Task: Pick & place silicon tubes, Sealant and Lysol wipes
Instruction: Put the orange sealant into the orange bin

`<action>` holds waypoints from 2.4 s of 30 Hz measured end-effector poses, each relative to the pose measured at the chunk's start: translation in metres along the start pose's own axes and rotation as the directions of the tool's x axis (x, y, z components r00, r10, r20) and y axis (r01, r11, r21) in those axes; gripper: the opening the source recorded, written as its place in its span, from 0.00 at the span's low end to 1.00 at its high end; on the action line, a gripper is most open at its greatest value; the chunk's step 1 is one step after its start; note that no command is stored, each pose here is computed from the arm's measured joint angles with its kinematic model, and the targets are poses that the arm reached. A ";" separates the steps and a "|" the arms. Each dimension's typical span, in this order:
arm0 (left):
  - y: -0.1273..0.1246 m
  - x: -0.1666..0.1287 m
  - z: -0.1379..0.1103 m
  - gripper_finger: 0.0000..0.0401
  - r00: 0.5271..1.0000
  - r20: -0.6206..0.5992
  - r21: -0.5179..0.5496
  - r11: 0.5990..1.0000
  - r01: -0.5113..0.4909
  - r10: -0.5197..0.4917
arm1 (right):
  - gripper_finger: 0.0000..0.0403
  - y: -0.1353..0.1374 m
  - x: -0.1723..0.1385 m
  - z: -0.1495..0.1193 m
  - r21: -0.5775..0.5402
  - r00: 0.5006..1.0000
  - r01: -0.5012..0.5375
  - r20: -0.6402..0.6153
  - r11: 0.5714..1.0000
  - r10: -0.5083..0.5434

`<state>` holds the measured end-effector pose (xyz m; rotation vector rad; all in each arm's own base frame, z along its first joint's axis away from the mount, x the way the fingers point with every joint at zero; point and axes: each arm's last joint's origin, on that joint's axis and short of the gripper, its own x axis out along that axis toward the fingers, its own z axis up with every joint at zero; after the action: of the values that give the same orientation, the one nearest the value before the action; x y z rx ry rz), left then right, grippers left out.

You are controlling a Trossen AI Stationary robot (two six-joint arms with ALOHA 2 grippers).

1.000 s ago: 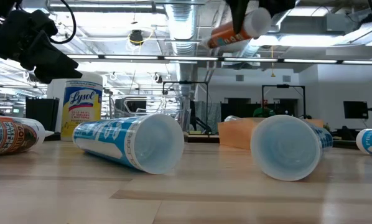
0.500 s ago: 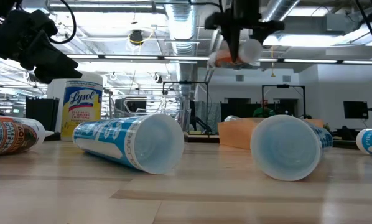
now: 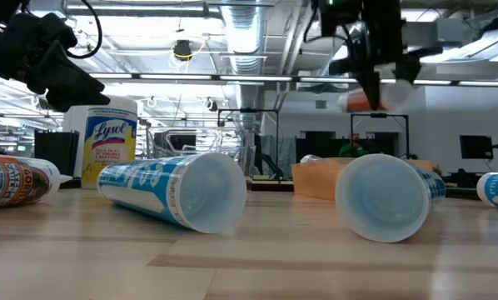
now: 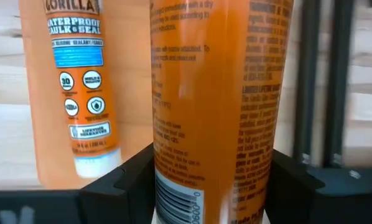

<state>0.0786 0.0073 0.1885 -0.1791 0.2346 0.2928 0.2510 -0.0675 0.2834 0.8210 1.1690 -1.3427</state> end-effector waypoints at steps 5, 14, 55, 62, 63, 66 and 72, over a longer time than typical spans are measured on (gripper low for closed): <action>0.000 0.000 0.000 0.58 1.000 0.000 0.000 1.000 0.000 0.000 | 0.54 0.007 0.032 0.003 -0.013 1.000 0.015 0.023 1.000 -0.014; 0.000 0.000 0.000 0.58 1.000 0.000 -0.010 1.000 0.000 0.000 | 0.55 0.027 0.080 0.015 0.012 1.000 0.018 0.015 1.000 -0.018; 0.000 0.000 0.000 0.58 1.000 0.001 -0.014 1.000 0.000 0.000 | 0.61 0.048 0.102 0.003 -0.080 0.998 0.019 -0.050 0.997 -0.024; -0.002 0.000 0.008 0.58 0.996 0.083 -0.008 0.999 0.031 -0.031 | 0.61 0.050 0.086 0.008 -0.100 0.999 0.035 -0.038 0.994 -0.039; -0.003 -0.001 0.012 0.58 0.993 0.103 0.016 0.998 0.054 -0.056 | 0.61 0.050 0.079 0.009 -0.105 0.999 0.038 -0.024 0.994 -0.041; -0.006 -0.008 0.024 0.58 0.980 0.141 0.061 0.990 0.131 -0.138 | 0.61 0.051 0.056 0.011 -0.122 0.999 0.038 0.020 0.992 -0.036; -0.013 -0.018 0.051 0.58 0.959 0.124 0.005 0.966 0.257 -0.256 | 0.61 0.037 -0.002 0.005 -0.132 0.984 -0.087 0.145 0.987 0.106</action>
<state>0.0765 0.0008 0.2440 -0.1995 0.0848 0.0463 0.2886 -0.0680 0.2798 0.6650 1.0690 -1.2179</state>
